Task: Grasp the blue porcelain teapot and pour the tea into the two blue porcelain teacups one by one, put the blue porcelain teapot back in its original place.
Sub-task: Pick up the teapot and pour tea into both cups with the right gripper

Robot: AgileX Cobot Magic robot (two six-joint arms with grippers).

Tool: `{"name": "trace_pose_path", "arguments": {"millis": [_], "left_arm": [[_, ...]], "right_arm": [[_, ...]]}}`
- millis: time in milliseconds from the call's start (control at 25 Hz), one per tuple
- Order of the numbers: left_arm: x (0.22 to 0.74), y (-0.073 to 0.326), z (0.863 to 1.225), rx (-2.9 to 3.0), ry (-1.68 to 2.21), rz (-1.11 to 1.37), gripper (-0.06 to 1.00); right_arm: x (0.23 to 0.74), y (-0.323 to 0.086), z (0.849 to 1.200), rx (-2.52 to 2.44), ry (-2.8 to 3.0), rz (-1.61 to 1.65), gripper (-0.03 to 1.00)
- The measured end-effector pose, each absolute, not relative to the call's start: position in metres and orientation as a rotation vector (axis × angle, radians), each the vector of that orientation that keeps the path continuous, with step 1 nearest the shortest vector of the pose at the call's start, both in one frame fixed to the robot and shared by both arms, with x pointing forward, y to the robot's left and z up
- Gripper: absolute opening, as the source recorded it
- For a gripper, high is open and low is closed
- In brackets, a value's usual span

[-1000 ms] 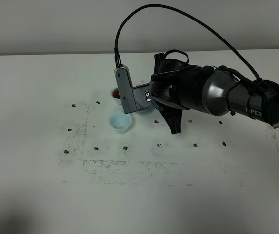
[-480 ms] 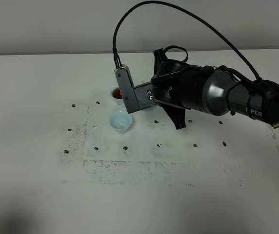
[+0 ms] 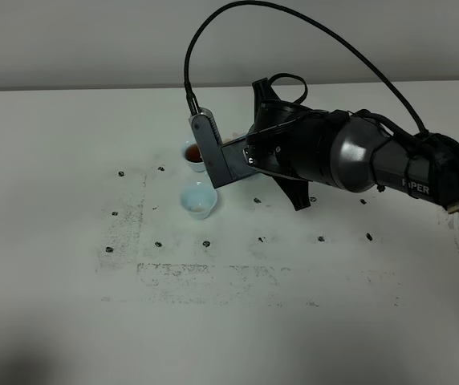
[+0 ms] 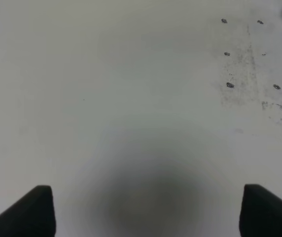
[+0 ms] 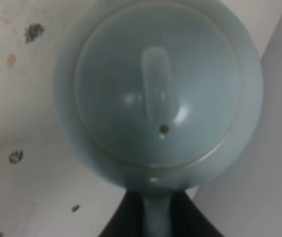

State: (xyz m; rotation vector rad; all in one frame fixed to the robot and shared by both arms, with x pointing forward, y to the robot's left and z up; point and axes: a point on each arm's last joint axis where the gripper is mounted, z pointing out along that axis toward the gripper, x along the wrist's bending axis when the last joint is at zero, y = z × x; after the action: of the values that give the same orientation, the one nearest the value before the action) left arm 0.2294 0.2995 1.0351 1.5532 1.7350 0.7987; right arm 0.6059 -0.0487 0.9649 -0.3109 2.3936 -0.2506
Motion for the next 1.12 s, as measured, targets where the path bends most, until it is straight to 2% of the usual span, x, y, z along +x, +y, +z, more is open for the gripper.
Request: {"name": "trace_pose_path", "arguments": {"millis": [1120], "left_arm": [[0.229,0.3,1.035,1.553,1.735,0.799,0.72]], "right_arm": [[0.595,-0.036,0.971,-0.314,2.307,-0.356,0.05]]}}
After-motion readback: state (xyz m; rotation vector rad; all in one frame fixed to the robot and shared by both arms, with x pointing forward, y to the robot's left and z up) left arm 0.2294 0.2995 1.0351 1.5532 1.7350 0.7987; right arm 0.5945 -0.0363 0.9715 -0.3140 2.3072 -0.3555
